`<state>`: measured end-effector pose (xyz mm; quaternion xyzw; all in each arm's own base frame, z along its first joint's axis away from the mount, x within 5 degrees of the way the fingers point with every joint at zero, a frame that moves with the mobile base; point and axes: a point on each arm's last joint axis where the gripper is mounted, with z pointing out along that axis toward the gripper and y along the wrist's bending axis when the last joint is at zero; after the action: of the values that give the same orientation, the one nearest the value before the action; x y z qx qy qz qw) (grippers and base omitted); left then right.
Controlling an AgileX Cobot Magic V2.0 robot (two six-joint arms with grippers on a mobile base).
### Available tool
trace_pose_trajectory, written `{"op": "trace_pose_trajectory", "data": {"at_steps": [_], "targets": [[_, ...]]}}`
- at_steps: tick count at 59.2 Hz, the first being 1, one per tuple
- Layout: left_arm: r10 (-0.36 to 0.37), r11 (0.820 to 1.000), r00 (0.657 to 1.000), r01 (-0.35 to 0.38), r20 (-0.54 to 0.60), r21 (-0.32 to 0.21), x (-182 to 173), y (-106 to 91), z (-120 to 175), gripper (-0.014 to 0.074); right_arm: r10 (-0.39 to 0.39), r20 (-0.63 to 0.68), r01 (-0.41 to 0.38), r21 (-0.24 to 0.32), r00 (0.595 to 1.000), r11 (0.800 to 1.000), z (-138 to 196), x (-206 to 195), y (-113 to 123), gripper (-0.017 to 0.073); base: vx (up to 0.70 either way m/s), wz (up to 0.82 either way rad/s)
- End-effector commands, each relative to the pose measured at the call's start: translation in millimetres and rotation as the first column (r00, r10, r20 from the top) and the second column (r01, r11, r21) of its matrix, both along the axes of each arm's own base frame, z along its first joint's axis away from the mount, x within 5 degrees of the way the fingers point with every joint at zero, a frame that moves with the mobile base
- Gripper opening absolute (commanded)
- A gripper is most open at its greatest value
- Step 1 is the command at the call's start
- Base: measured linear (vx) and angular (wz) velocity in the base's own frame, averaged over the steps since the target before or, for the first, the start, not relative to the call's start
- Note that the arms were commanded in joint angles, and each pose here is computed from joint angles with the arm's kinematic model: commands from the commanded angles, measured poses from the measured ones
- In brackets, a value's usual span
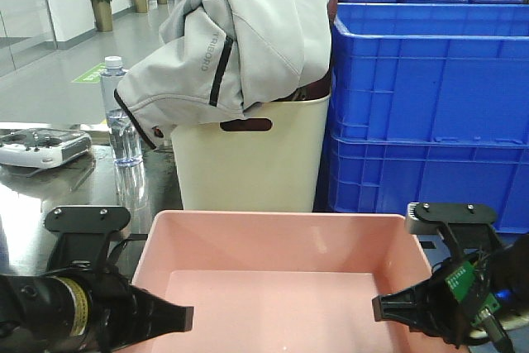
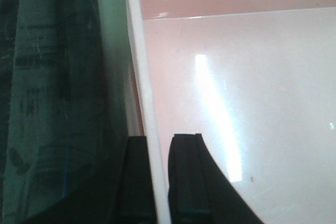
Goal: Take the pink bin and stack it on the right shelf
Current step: 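Lower the held bin onto the shelf surface with both grippers, then open both grippers and raise them away from the bin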
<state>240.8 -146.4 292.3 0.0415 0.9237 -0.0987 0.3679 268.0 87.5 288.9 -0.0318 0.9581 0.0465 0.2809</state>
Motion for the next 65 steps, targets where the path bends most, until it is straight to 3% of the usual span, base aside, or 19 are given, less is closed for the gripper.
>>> {"op": "trace_pose_trajectory", "data": {"at_steps": [1, 6, 14, 19, 26, 32, 39, 47, 53, 57, 65], "targets": [[-0.02, 0.999, 0.991, 0.025, 0.13, -0.034, 10.7, 2.4, 19.9, 0.0282, 0.016, 0.14, -0.015, -0.013, 0.99, 1.0, 19.7, 6.4, -4.6, 0.0128, 0.0, 0.0], [-0.02, 0.999, 0.991, 0.025, 0.132, -0.039, 14.9, 1.9, 17.0, 0.039, 0.018, 0.147, -0.017, -0.012, 0.989, 1.0, 20.1, 6.8, -4.3, 0.0217, 0.0, 0.0], [-0.019, 0.997, 0.989, 0.03, 0.145, -0.069, 13.4, 1.3, 20.8, 0.0565, 0.019, 0.16, -0.019, -0.007, 0.987, 1.0, 21.3, 7.3, -4.0, 0.0437, 0.0, 0.0], [-0.024, 0.996, 0.987, 0.037, 0.16, -0.084, 8.0, 3.0, 28.1, 0.0625, 0.02, 0.175, -0.02, -0.003, 0.984, 1.0, 25.8, 4.3, -4.7, 0.0538, 0.0, 0.0], [-0.069, 0.993, 0.978, 0.087, 0.198, -0.085, -9.5, 11.4, 48.0, 0.0629, 0.041, 0.202, -0.039, -0.012, 0.978, 0.999, 41.4, -10.2, -9.6, 0.0622, 0.0, 0.0], [-0.159, 0.983, 0.959, 0.176, 0.235, -0.053, -31.8, 20.5, 66.7, 0.061, 0.107, 0.246, -0.098, -0.047, 0.963, 0.994, 61.8, -33.3, -16.4, 0.0628, 0.0, 0.0], [-0.303, 0.95, 0.916, 0.313, 0.262, 0.003, -65.8, 33.2, 86.0, 0.0573, 0.211, 0.305, -0.196, -0.077, 0.929, 0.978, 85.6, -66.5, -22.9, 0.0603, 0.0, 0.0], [-0.491, 0.869, 0.829, 0.489, 0.27, 0.078, -104.0, 44.3, 98.6, 0.0532, 0.335, 0.358, -0.317, -0.11, 0.872, 0.942, 106.9, -109.9, -29.9, 0.0558, 0.0, 0.0], [-0.566, 0.82, 0.775, 0.565, 0.281, 0.094, -125.0, 50.4, 101.6, 0.0511, 0.382, 0.396, -0.372, -0.105, 0.835, 0.922, 110.8, -135.9, -33.5, 0.0528, 0.0, 0.0], [-0.57, 0.814, 0.765, 0.576, 0.301, 0.075, -134.5, 54.2, 98.8, 0.0502, 0.397, 0.411, -0.393, -0.099, 0.82, 0.914, 102.4, -151.1, -36.4, 0.0506, 0.0, 0.0], [-0.549, 0.825, 0.773, 0.563, 0.318, 0.055, -149.1, 64.2, 78.9, 0.0496, 0.419, 0.39, -0.403, -0.127, 0.82, 0.906, 75.1, -174.4, -45.1, 0.046, 0.0, 0.0]]}}
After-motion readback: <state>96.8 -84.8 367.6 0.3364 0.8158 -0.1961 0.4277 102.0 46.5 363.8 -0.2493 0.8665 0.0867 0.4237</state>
